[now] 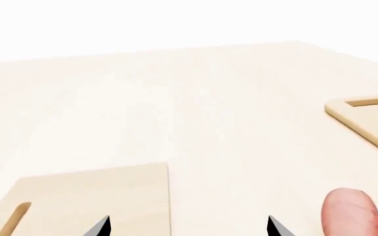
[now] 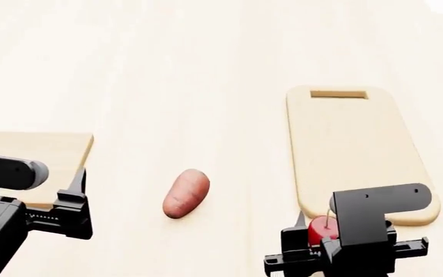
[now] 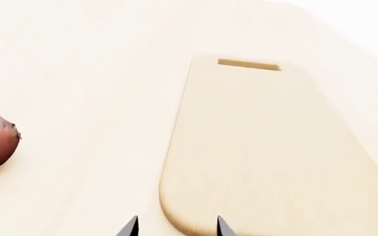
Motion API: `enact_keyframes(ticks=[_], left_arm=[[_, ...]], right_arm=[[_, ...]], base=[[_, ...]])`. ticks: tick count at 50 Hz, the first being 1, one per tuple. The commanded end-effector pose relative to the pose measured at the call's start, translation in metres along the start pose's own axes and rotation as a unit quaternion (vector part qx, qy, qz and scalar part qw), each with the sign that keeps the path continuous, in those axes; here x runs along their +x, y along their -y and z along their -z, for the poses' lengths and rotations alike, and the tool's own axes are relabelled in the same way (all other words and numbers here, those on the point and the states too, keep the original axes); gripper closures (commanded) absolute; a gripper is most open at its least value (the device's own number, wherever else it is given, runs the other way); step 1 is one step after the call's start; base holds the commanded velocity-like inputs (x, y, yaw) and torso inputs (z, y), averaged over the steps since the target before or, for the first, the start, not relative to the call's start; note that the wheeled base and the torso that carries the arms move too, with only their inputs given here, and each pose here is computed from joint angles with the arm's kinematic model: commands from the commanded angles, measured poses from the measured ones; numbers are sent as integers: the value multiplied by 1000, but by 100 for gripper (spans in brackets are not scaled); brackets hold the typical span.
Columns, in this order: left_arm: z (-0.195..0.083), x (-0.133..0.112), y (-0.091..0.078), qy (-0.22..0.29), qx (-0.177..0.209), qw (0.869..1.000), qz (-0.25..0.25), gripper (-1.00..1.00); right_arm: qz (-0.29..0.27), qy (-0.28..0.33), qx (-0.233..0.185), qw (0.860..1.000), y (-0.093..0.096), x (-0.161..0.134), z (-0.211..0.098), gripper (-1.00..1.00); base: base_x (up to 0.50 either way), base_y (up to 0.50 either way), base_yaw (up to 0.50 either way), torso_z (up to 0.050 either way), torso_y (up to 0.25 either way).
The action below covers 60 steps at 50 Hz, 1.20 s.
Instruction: Place the cherry and the sweet potato on separate cutting boards.
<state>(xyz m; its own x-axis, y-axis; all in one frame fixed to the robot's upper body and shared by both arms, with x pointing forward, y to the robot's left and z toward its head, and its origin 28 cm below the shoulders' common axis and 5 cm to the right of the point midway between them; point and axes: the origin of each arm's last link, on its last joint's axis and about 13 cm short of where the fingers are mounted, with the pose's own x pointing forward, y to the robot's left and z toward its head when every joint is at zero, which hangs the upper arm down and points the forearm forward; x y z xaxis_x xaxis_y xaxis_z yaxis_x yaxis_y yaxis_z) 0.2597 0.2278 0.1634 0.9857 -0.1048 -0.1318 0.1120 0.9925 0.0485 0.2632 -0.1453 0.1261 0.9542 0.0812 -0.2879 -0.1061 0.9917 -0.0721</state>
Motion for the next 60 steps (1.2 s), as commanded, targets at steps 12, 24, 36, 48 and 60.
enact_keyframes(ticks=[12,24,36,48,60], left_arm=[[-1,2,0,9,-4,1000,11,-100],[-6,4,-2,12,3,1000,11,-100],[-7,1,-4,10,8,1000,9,-100],[-9,-1,-5,8,8,1000,11,-100],[-6,-1,-2,5,6,1000,14,-100]], right_arm=[[28,42,12,999,13,17,-45,100],[56,26,28,998,36,70,-80,100],[68,-2,31,997,46,128,-95,100],[48,-12,44,998,41,134,-72,100],[50,-17,29,998,42,134,-69,100]], base=[[0,0,0,0,0],[0,0,0,0,0],[0,0,0,0,0],[0,0,0,0,0],[0,0,0,0,0]])
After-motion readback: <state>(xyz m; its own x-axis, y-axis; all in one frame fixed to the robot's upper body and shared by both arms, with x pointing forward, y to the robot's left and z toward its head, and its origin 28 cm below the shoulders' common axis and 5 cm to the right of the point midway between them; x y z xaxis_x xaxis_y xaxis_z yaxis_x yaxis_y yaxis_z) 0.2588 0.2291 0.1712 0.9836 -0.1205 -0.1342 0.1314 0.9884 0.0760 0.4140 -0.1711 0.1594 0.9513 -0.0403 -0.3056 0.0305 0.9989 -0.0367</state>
